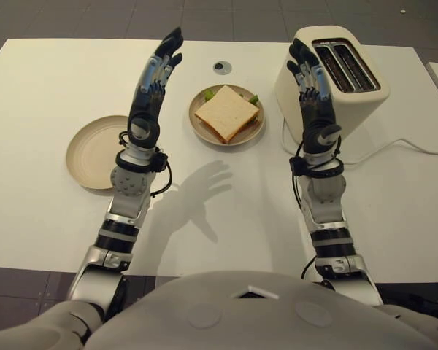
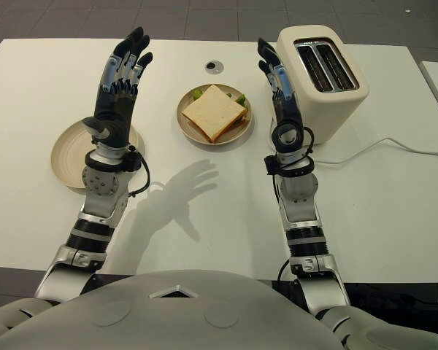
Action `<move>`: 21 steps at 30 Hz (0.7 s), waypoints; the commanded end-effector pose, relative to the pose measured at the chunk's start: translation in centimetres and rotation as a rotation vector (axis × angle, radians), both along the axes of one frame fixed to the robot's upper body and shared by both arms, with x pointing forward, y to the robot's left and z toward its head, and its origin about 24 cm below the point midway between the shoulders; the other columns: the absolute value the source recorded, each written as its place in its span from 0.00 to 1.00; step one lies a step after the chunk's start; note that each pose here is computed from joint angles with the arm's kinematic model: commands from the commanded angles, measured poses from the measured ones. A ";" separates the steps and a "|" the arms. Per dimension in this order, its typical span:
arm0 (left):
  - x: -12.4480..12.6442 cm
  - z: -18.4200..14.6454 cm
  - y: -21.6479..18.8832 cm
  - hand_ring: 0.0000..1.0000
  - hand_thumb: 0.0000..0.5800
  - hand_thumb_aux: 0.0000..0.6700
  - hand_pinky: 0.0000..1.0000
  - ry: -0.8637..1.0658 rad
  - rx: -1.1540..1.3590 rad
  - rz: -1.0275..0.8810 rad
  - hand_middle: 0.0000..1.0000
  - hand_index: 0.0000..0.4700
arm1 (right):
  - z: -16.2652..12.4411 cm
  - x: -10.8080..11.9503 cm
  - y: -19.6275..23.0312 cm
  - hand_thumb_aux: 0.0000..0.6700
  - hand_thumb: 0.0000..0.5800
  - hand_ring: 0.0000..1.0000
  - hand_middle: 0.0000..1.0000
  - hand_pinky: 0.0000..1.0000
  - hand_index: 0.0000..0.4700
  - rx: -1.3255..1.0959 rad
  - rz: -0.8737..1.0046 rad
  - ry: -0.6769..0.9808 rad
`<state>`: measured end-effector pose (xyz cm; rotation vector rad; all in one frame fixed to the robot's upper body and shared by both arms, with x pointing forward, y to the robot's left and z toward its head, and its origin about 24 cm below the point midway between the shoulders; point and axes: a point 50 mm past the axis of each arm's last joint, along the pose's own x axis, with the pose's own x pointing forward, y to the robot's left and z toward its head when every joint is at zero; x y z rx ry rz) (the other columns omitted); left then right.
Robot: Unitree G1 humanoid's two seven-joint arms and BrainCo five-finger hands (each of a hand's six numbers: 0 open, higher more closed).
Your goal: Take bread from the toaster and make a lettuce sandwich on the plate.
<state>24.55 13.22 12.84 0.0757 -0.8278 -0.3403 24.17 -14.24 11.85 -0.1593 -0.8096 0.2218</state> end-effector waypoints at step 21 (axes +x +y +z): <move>0.6 -0.8 -0.1 0.00 0.00 0.00 0.00 0.024 0.058 0.019 0.00 0.00 | -0.4 0.2 0.9 0.00 0.00 0.00 0.00 0.00 0.00 0.007 0.001 0.031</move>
